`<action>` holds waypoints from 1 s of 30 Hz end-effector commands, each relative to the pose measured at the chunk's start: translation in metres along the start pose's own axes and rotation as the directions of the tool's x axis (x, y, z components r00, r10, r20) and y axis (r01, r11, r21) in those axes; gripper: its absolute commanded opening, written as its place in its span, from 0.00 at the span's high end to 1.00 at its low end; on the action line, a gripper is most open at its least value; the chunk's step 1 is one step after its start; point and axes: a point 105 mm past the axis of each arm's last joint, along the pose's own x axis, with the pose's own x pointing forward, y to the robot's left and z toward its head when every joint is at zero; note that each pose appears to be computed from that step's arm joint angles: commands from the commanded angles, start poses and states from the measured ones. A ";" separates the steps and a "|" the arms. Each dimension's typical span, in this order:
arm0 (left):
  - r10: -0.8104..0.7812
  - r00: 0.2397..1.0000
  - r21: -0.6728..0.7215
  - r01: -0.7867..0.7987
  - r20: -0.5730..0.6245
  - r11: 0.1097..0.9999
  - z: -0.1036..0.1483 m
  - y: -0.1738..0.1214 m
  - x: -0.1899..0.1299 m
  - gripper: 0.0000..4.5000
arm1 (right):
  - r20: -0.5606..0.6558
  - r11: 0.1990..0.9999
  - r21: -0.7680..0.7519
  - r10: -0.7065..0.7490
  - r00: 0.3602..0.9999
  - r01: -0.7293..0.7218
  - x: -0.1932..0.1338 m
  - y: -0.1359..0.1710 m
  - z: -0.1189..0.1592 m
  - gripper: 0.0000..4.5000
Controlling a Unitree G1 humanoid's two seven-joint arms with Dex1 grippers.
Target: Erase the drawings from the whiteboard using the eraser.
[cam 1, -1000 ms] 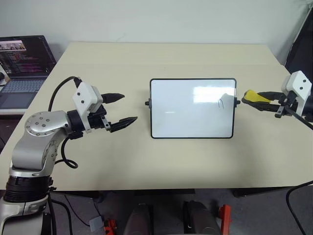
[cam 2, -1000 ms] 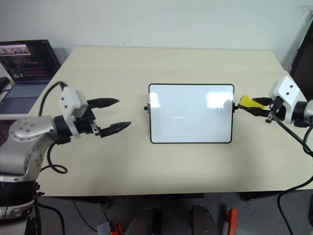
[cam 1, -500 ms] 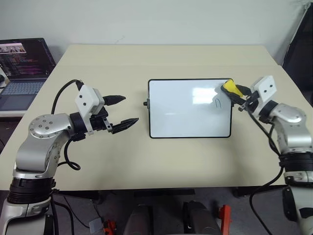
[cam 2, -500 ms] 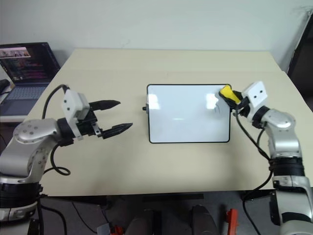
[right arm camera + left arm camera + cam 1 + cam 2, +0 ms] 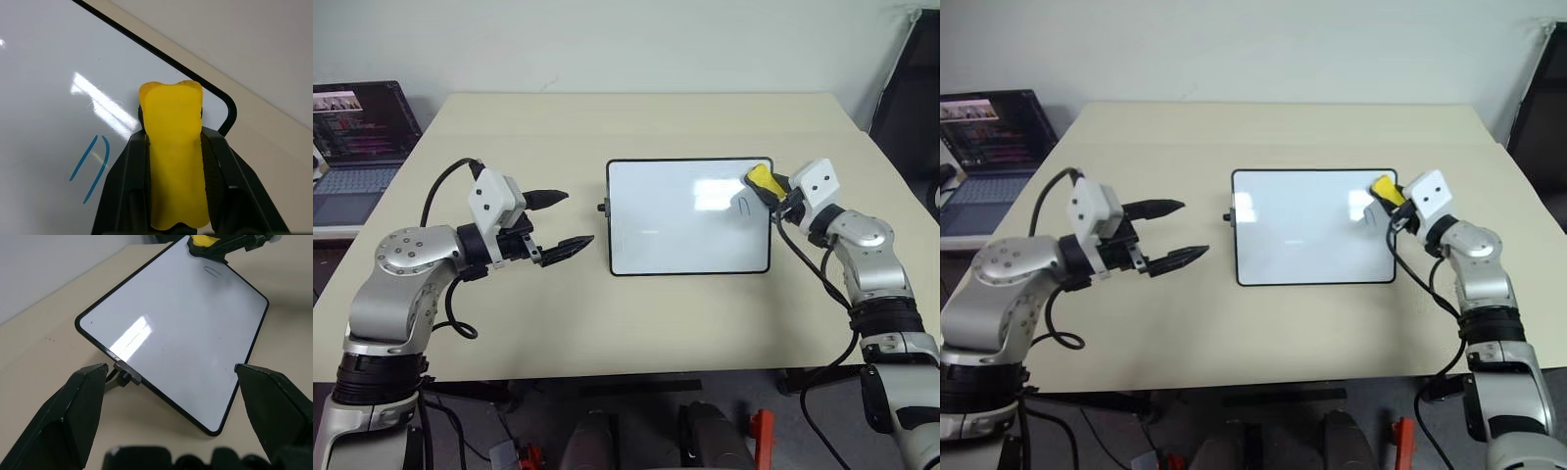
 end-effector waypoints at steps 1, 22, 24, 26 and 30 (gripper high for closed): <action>0.010 1.000 0.032 -0.011 0.015 0.999 0.008 0.001 -0.002 0.00 | -0.074 0.997 0.017 0.078 0.994 -0.077 0.000 0.019 -0.022 0.78; 0.000 1.000 0.033 -0.001 0.018 0.999 0.009 0.003 0.001 0.00 | -0.126 0.989 -0.041 0.135 0.983 -0.141 -0.006 0.027 -0.015 0.78; 0.000 1.000 0.033 -0.001 0.017 0.999 0.009 0.002 0.001 0.00 | -0.145 0.995 -0.073 0.050 0.988 -0.061 -0.006 0.009 -0.018 0.78; 0.000 1.000 0.033 0.000 0.016 0.999 0.009 0.002 0.001 0.00 | -0.142 0.996 -0.087 -0.023 0.990 0.011 -0.007 -0.006 -0.016 0.78; -0.002 1.000 0.031 0.001 0.015 1.000 0.008 0.002 0.001 0.00 | -0.135 0.993 -0.097 -0.078 0.988 0.065 -0.007 -0.019 -0.014 0.78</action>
